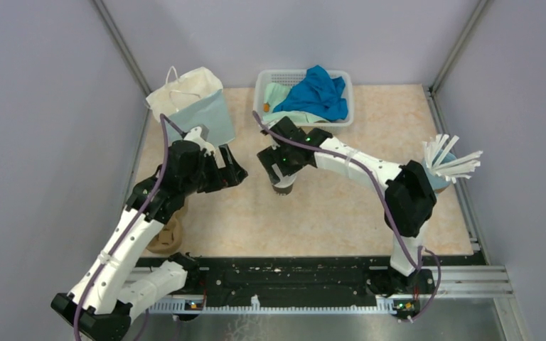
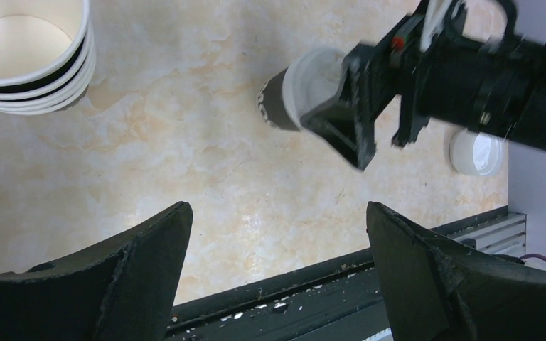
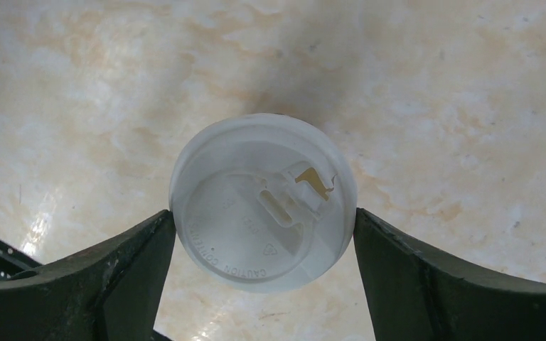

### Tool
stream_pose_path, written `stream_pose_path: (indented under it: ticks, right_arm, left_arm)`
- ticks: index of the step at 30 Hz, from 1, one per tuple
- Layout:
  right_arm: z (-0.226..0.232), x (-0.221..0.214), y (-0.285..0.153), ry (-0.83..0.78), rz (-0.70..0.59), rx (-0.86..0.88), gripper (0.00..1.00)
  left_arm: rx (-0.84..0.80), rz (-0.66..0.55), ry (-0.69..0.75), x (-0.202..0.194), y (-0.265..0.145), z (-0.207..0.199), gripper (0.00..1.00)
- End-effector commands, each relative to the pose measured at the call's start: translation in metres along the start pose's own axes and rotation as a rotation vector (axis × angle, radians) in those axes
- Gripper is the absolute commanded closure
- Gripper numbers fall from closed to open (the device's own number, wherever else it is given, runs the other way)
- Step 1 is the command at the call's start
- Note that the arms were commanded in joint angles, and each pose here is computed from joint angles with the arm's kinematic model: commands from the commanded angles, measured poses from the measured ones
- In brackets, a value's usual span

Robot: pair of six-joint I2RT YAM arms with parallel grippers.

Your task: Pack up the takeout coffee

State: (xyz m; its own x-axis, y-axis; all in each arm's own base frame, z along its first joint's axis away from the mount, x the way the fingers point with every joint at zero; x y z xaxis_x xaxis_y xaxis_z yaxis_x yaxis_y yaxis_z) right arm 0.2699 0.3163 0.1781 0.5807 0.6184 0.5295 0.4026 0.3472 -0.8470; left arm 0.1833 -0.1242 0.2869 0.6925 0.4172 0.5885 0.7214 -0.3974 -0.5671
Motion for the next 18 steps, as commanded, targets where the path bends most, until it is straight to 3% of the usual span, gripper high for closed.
stream_pose_path:
  ticks: [1, 10, 18]
  right_arm:
    - [-0.069, -0.011, 0.013, 0.15, 0.01, -0.134, 0.12]
    - [-0.187, -0.034, 0.026, 0.423, 0.062, -0.252, 0.12]
    - [-0.206, -0.027, 0.014, 0.483, 0.034, -0.202, 0.02]
  left_arm:
    - [-0.041, -0.021, 0.016, 0.01, -0.001, -0.012, 0.02]
    - [-0.079, 0.021, 0.032, 0.011, 0.007, -0.02, 0.02]
    - [-0.09, 0.034, 0.048, 0.014, 0.011, -0.024, 0.02]
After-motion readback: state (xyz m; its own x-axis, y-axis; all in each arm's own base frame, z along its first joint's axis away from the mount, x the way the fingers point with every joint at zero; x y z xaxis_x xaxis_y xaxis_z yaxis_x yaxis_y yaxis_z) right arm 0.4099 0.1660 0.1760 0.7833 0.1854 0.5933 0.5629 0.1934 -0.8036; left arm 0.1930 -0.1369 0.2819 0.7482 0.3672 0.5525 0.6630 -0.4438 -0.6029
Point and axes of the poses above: each gripper's point midway between its finger pads, its own y axis out along the fingers, its own z axis along the line the jaws close on, x = y × z, the point moved 6 cm from there along -y, back along the fingers, and after that the axes turned 7 degrees about -y, right-handed, at the moved point
